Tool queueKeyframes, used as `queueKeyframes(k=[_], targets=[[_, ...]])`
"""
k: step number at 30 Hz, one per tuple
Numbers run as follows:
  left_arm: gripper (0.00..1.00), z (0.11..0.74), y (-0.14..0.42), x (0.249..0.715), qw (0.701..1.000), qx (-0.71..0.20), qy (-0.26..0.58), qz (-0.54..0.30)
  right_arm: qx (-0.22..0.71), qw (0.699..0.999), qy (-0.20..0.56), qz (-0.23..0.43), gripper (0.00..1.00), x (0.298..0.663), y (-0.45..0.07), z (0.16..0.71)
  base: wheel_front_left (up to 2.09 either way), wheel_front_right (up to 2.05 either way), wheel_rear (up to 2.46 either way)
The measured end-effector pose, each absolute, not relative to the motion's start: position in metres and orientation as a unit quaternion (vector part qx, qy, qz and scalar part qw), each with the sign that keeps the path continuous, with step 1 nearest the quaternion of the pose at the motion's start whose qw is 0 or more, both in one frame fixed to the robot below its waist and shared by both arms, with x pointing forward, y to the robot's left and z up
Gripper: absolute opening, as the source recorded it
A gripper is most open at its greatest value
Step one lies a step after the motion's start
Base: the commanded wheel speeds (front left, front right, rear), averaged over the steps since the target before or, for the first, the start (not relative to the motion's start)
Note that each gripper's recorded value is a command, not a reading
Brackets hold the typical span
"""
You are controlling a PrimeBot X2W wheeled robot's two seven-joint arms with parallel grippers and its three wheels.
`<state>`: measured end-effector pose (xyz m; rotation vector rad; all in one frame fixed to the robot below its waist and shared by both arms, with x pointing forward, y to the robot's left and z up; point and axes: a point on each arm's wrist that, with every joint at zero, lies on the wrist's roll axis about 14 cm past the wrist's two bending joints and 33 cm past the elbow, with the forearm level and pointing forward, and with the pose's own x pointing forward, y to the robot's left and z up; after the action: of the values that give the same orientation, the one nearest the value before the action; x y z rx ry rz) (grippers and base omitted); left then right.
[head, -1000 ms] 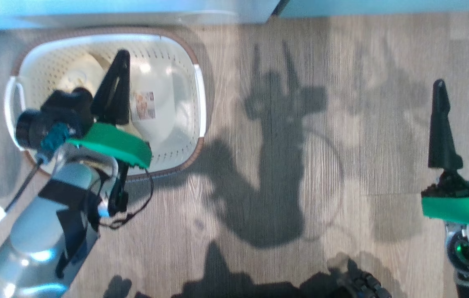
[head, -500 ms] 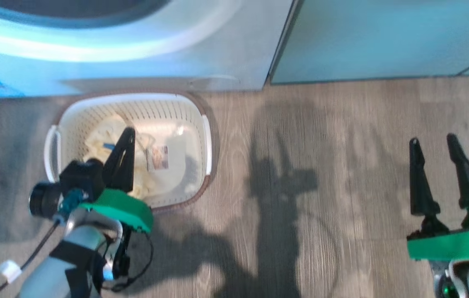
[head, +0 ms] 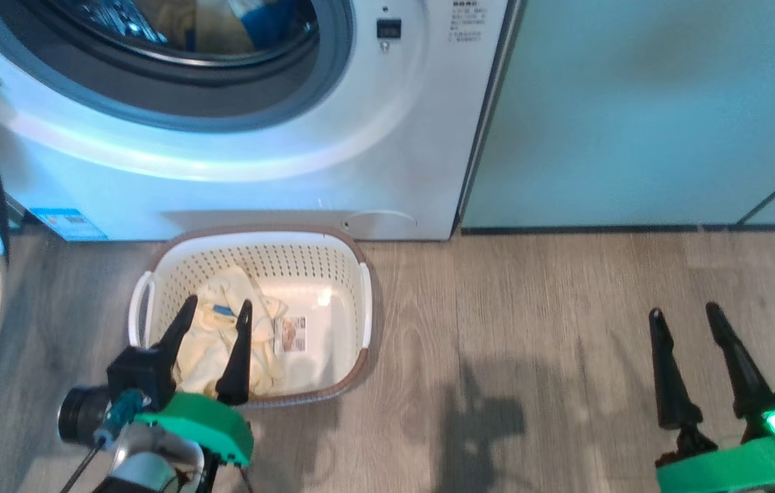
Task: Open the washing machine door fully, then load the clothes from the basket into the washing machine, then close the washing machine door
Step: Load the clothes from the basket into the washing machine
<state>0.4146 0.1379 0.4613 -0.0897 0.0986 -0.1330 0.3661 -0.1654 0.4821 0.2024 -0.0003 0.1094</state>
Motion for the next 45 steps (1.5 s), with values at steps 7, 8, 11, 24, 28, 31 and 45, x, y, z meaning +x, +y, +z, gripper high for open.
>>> queueKeyframes(k=[7,8,11,24,28,31,45], targets=[[1.00,0.478,0.145,0.392,0.997,-0.043,0.033,-0.059,0.100,0.993,-0.010,0.062,1.00,0.347,-0.160,0.491,0.00,0.00,0.00],[1.00,0.479,0.146,0.389,0.997,-0.042,0.031,-0.056,0.100,0.993,-0.013,0.063,1.00,0.345,-0.160,0.493,0.00,0.00,0.00],[1.00,0.485,0.150,0.381,0.998,-0.041,0.025,-0.051,0.100,0.993,-0.015,0.063,1.00,0.336,-0.159,0.494,0.00,0.00,0.00],[1.00,0.498,0.154,0.362,0.998,-0.037,0.007,-0.046,0.097,0.993,-0.023,0.065,1.00,0.314,-0.157,0.499,0.00,0.00,0.00],[1.00,0.501,0.156,0.361,0.998,-0.036,0.003,-0.042,0.095,0.993,-0.026,0.069,1.00,0.313,-0.155,0.501,0.00,0.00,0.00],[1.00,0.501,0.156,0.361,0.998,-0.036,0.002,-0.042,0.095,0.993,-0.027,0.070,1.00,0.313,-0.155,0.501,0.00,0.00,0.00],[1.00,0.478,0.146,0.360,0.997,-0.041,0.042,-0.054,0.097,0.993,-0.017,0.070,1.00,0.314,-0.153,0.496,0.00,0.00,0.00]])
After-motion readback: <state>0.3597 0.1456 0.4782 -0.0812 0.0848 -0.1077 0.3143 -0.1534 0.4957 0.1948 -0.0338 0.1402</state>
